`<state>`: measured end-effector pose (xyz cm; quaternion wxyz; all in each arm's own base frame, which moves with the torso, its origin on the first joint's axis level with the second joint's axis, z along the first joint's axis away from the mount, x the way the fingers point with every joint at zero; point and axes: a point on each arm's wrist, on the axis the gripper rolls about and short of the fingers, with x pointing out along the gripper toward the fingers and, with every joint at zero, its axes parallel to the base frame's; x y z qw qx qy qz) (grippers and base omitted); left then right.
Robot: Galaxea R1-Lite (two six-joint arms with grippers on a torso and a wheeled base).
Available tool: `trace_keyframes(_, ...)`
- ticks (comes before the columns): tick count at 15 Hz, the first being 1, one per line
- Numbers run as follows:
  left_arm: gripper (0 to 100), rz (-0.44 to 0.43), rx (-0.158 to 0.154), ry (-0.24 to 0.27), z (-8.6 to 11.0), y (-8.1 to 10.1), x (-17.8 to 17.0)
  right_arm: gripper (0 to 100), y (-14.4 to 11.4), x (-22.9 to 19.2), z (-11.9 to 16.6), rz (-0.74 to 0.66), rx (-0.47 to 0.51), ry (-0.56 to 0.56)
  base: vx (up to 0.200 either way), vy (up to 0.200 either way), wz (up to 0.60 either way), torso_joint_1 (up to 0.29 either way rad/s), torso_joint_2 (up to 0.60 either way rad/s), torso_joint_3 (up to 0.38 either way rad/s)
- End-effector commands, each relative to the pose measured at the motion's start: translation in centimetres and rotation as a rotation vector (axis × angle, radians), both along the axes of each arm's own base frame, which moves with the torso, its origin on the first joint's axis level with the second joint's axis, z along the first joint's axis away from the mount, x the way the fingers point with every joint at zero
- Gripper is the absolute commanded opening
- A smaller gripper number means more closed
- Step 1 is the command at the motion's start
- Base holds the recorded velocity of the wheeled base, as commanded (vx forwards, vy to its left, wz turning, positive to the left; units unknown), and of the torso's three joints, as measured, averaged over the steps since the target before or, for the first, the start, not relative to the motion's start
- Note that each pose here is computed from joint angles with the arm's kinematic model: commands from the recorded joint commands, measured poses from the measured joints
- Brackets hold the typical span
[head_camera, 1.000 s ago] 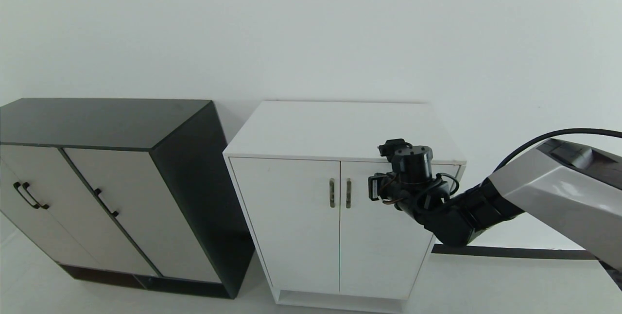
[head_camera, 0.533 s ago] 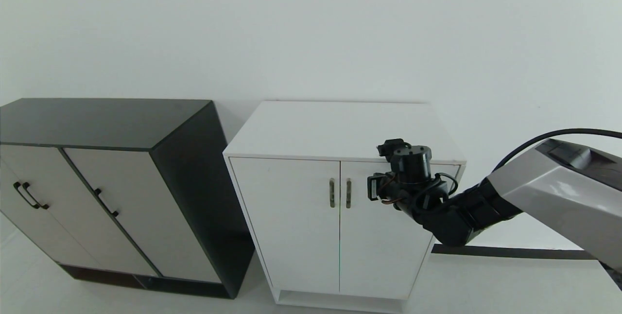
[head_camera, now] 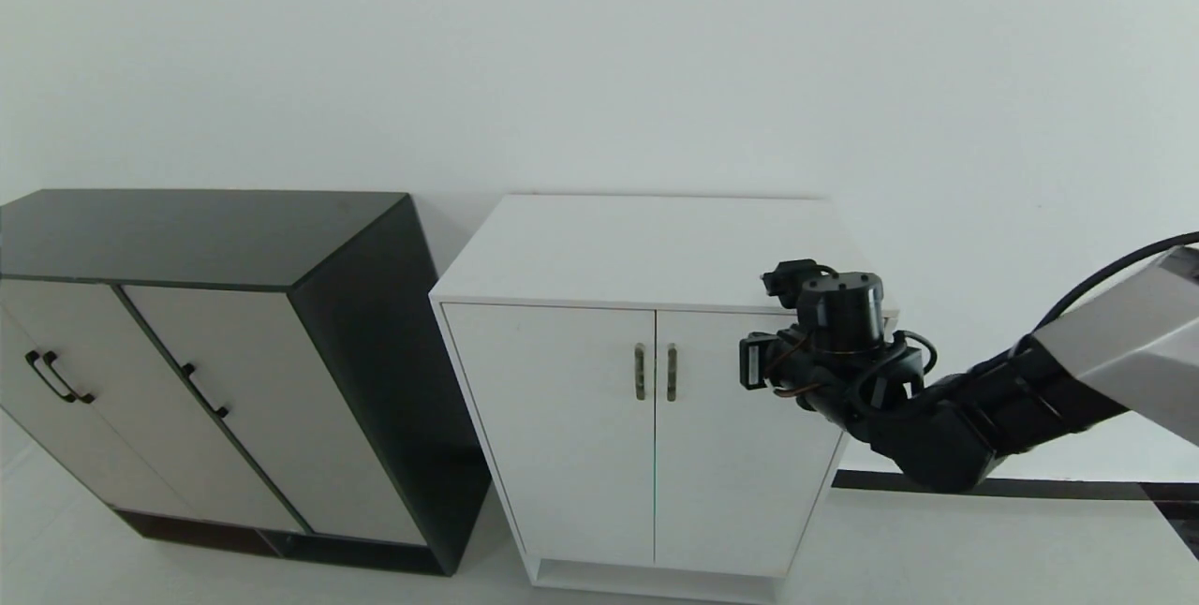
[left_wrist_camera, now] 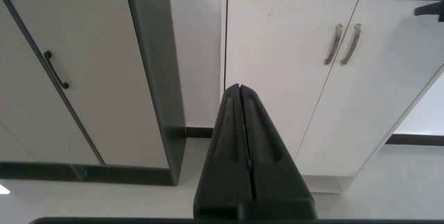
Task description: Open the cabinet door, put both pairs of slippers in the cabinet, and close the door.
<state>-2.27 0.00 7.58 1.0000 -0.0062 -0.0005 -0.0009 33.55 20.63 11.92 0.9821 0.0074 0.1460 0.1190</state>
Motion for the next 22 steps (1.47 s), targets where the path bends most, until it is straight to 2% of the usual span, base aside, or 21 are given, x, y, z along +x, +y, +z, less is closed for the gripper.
trace_keyframes(1,0,0.000,0.000,0.001,0.0,0.0,0.0,0,-1.9,-2.8,2.8,-0.004,0.020,-0.035,0.000,0.000,0.00,0.000,0.00,0.000)
trace_keyframes(2,0,0.000,0.000,0.001,0.0,0.0,0.0,0,-1.9,-2.8,2.8,-0.004,0.020,-0.035,0.000,0.000,0.00,0.000,0.00,0.000)
trace_keyframes(3,0,0.000,0.000,0.001,0.0,0.0,0.0,0,-4.0,-5.2,4.1,-0.011,-0.012,-0.054,0.000,0.000,0.00,0.000,0.00,0.000)
trace_keyframes(6,0,0.000,0.000,0.001,0.0,0.0,0.0,0,-7.6,-8.5,6.2,-0.048,-0.040,-0.105,0.000,0.000,0.00,0.000,0.00,0.000)
trace_keyframes(8,0,0.000,0.000,0.001,0.0,0.0,0.0,0,-9.8,-10.4,6.6,-0.080,-0.058,-0.119,0.000,0.000,0.00,0.000,0.00,0.000)
trace_keyframes(9,0,0.000,0.000,0.001,0.0,0.0,0.0,0,-11.8,-12.5,6.6,-0.116,-0.073,-0.127,0.000,0.000,0.00,0.000,0.00,0.000)
trace_keyframes(13,0,0.000,0.000,0.001,0.0,0.0,0.0,0,-17.2,-17.7,6.0,-0.270,-0.129,-0.158,0.000,0.000,0.00,0.000,0.00,0.000)
trace_keyframes(16,0,0.000,0.000,0.001,0.0,0.0,0.0,0,-19.3,-21.4,5.5,-0.353,-0.142,-0.154,0.000,0.000,0.00,0.000,0.00,0.000)
trace_keyframes(22,0,0.000,0.000,0.001,0.0,0.0,0.0,0,-20.6,-30.2,2.2,-0.278,-0.151,-0.060,0.000,0.000,0.00,0.000,0.00,0.000)
